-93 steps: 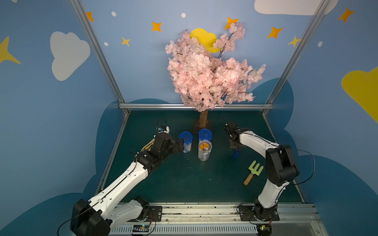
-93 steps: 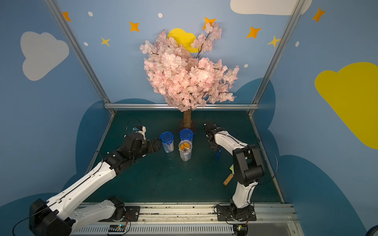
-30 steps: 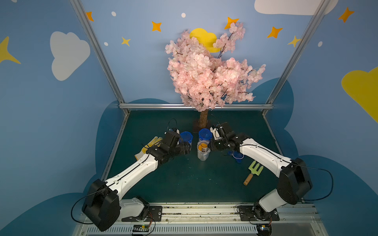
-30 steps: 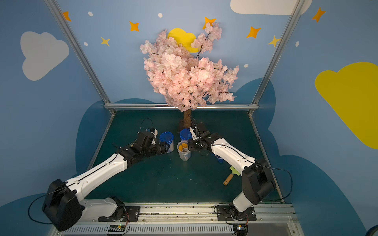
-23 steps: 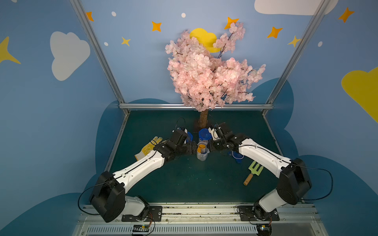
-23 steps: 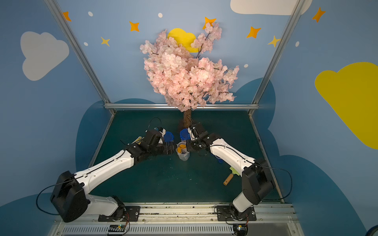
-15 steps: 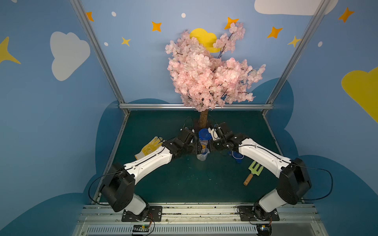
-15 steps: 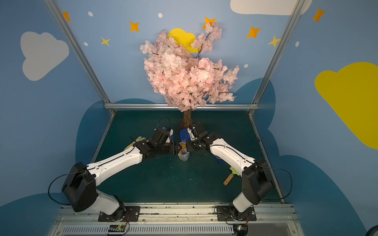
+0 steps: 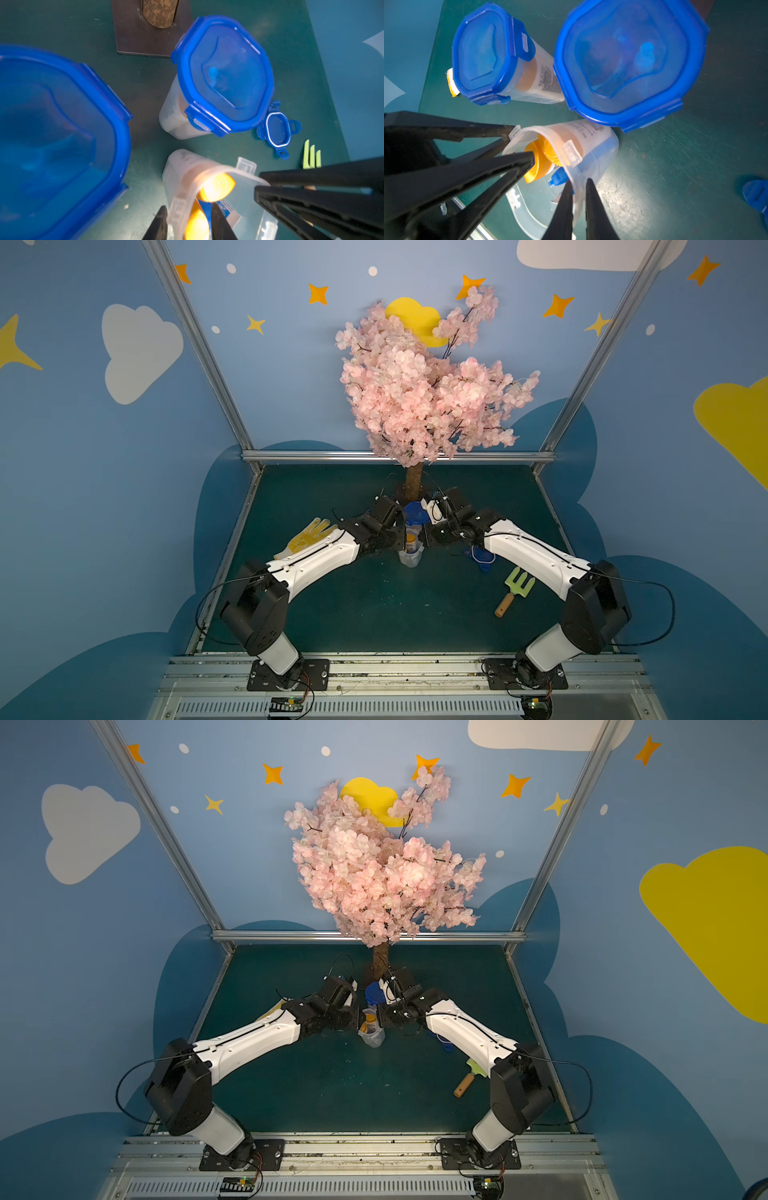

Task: Take out toiletry kits
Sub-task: Pick up the container from the center of the board.

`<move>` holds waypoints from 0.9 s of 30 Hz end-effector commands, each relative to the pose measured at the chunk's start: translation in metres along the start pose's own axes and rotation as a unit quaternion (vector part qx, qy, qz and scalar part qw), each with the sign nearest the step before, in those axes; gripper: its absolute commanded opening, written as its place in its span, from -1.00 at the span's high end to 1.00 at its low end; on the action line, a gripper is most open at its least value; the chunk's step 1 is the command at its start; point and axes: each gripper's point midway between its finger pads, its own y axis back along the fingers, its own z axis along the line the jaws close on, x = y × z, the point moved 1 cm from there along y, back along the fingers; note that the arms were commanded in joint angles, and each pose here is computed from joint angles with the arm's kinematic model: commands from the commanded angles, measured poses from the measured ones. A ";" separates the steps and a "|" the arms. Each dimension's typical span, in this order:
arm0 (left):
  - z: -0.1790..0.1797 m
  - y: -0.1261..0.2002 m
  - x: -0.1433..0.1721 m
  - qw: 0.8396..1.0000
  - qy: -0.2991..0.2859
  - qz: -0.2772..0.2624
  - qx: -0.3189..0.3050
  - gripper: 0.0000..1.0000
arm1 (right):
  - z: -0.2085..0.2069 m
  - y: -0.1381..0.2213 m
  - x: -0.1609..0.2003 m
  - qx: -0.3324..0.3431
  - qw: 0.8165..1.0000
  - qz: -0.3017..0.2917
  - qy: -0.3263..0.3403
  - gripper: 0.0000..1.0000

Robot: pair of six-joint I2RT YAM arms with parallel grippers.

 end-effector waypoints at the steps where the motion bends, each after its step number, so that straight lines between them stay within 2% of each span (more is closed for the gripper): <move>1: 0.002 -0.005 -0.002 1.000 -0.012 0.007 -0.015 0.40 | 0.012 0.005 -0.001 -0.026 1.000 0.002 0.015 0.73; 3: 0.003 -0.008 -0.001 1.000 -0.013 0.011 -0.020 0.52 | 0.013 0.007 -0.002 -0.028 0.999 0.000 0.018 0.73; 7: 0.004 -0.010 0.000 0.999 -0.013 0.024 -0.026 0.90 | 0.011 0.006 -0.001 -0.024 1.000 0.002 0.020 0.73; 11: 0.001 -0.007 0.000 0.999 -0.013 0.028 -0.021 0.95 | 0.009 0.005 0.001 -0.026 1.000 0.003 0.017 0.69; 12: 0.001 -0.006 0.001 0.999 -0.012 0.031 -0.019 0.95 | 0.010 0.004 0.001 -0.031 0.999 0.004 0.018 0.62; 16: -0.005 0.002 0.004 0.999 -0.009 0.037 0.000 0.95 | 0.020 0.009 0.001 -0.070 0.997 -0.010 0.036 0.01; 18: -0.010 0.007 0.004 0.999 -0.007 0.040 0.018 0.94 | 0.025 0.017 0.000 -0.088 0.994 -0.030 0.051 -0.15; 20: -0.014 0.013 0.004 0.998 0.001 0.043 0.043 0.95 | 0.028 0.031 -0.002 -0.098 0.991 -0.063 0.066 -0.75; 24: -0.017 0.022 0.004 0.994 0.028 0.046 0.093 0.95 | 0.023 0.067 -0.001 -0.086 0.981 -0.147 0.088 -0.75; 27: -0.012 0.027 0.000 0.992 0.049 0.039 0.106 0.95 | 0.018 0.095 0.005 -0.083 0.967 -0.221 0.096 -0.75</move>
